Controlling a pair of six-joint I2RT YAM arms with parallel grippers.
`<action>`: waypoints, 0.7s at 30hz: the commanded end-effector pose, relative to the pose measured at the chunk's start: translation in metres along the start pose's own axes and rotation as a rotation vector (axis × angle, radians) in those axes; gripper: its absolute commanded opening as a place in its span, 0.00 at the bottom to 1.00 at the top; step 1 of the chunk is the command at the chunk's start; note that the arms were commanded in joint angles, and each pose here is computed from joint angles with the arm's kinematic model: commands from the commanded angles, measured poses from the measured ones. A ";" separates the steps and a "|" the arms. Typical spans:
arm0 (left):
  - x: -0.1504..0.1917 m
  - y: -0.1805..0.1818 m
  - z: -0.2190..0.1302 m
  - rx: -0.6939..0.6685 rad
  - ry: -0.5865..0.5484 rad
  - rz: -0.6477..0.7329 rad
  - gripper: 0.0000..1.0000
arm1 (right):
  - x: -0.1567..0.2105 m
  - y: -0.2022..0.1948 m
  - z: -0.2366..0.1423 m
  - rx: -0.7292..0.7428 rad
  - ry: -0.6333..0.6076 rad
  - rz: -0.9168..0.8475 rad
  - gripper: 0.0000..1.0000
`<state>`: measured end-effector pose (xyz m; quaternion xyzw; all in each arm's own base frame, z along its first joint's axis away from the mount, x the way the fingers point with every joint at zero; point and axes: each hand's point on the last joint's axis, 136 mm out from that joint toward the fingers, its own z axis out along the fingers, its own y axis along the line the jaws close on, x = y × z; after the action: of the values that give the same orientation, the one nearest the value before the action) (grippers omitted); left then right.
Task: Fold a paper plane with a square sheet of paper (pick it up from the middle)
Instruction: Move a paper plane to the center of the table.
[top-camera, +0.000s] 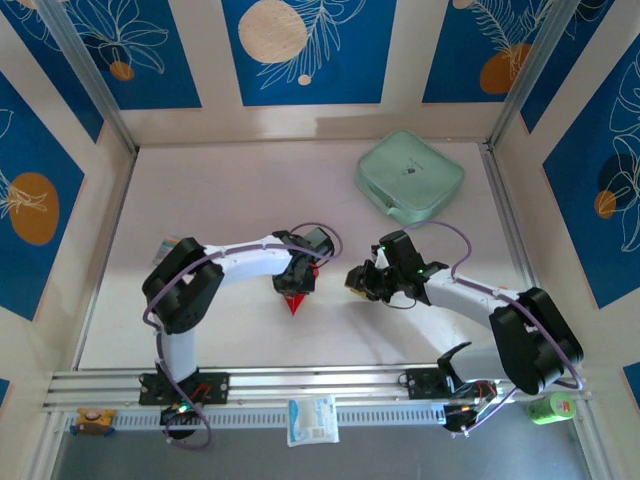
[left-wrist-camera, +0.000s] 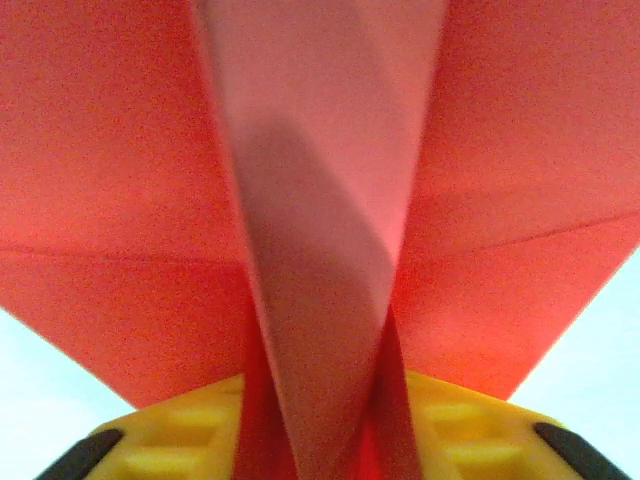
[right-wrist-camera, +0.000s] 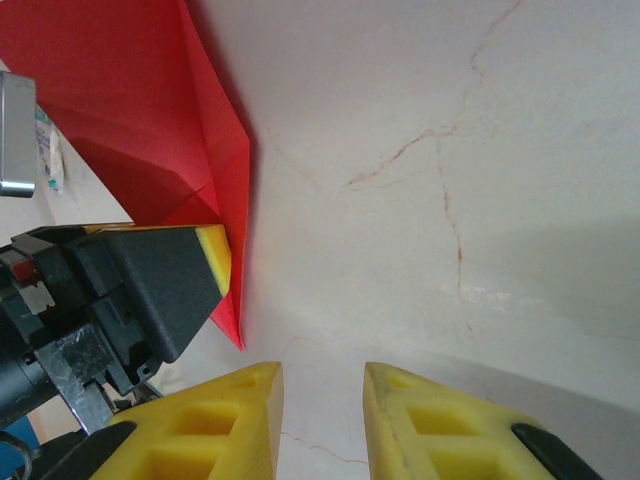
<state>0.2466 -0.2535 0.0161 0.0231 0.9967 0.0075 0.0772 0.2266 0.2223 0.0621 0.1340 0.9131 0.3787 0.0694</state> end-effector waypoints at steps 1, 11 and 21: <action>0.015 0.006 0.021 -0.052 0.058 -0.023 0.36 | 0.006 -0.004 -0.001 0.010 0.020 0.006 0.28; 0.016 -0.004 0.022 -0.003 0.075 -0.040 0.39 | 0.004 -0.009 -0.007 0.001 0.005 0.018 0.28; 0.019 -0.014 0.017 0.051 0.102 -0.021 0.40 | 0.001 -0.009 -0.013 -0.003 -0.012 0.020 0.28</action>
<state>0.2464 -0.2594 0.0161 0.0065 0.9974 -0.0056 0.0722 0.2284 0.2111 0.0651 0.1485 0.9096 0.3798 0.0791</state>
